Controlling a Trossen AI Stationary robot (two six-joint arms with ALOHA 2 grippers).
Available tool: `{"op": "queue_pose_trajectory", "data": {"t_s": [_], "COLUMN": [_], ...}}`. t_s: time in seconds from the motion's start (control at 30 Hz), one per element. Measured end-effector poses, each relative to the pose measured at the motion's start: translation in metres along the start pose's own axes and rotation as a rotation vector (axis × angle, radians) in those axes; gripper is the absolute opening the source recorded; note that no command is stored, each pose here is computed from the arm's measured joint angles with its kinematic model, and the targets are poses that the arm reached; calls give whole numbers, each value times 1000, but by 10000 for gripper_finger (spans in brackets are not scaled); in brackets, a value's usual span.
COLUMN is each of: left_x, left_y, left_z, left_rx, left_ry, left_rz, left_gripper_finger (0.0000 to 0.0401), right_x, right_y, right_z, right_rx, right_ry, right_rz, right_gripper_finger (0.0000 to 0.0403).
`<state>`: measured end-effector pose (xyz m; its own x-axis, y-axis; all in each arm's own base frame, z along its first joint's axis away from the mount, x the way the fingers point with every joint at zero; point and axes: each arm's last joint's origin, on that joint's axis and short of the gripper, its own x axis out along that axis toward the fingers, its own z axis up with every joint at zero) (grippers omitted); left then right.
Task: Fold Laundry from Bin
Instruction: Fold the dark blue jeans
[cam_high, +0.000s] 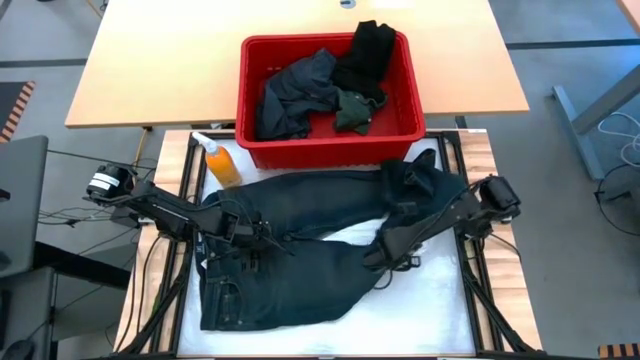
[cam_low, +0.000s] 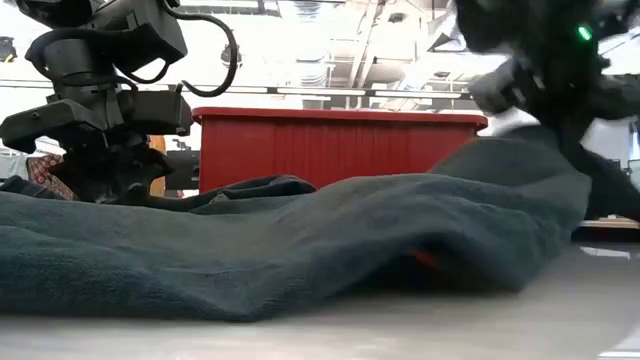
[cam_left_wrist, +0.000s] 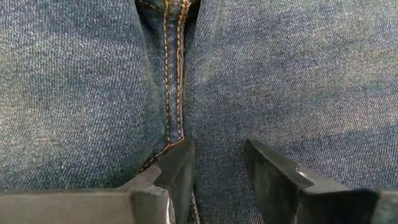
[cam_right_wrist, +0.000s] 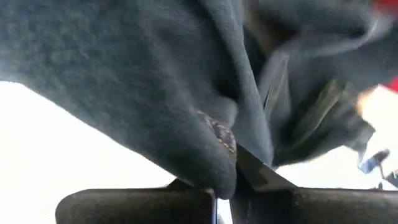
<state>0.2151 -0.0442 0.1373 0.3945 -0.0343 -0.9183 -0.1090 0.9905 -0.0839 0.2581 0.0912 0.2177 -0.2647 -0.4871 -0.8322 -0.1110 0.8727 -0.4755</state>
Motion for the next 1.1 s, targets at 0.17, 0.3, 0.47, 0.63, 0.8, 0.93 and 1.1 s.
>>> {"op": "queue_pose_trajectory", "data": {"t_s": [0.17,0.3,0.47,0.63,0.8,0.93,1.1], "left_x": [0,0,0,-1,-1,-1,-1], "left_y": [0,0,-1,-7,-8,-8,-8], "left_z": [-1,-2,-2,-5,-5,-5,-5], "left_rx": [0,0,-38,-41,-39,-38,-16], "left_ry": [11,21,32,36,36,38,36], "left_rz": [-6,-16,-31,-34,-33,-39,-34], "left_gripper_finger": [139,139,139,139,139,139,139], "right_x": [-46,-60,-37,0,13,18,12], "right_y": [-15,-39,-91,-141,-169,-169,-149], "right_z": [3,10,32,62,71,69,53], "right_rx": [-161,-317,-336,-101,61,145,330], "right_ry": [-206,-278,-206,-312,-409,-415,-285], "right_rz": [-46,-315,-294,-249,-160,-12,109], "right_gripper_finger": [30,30,30,50,96,147,202]}}
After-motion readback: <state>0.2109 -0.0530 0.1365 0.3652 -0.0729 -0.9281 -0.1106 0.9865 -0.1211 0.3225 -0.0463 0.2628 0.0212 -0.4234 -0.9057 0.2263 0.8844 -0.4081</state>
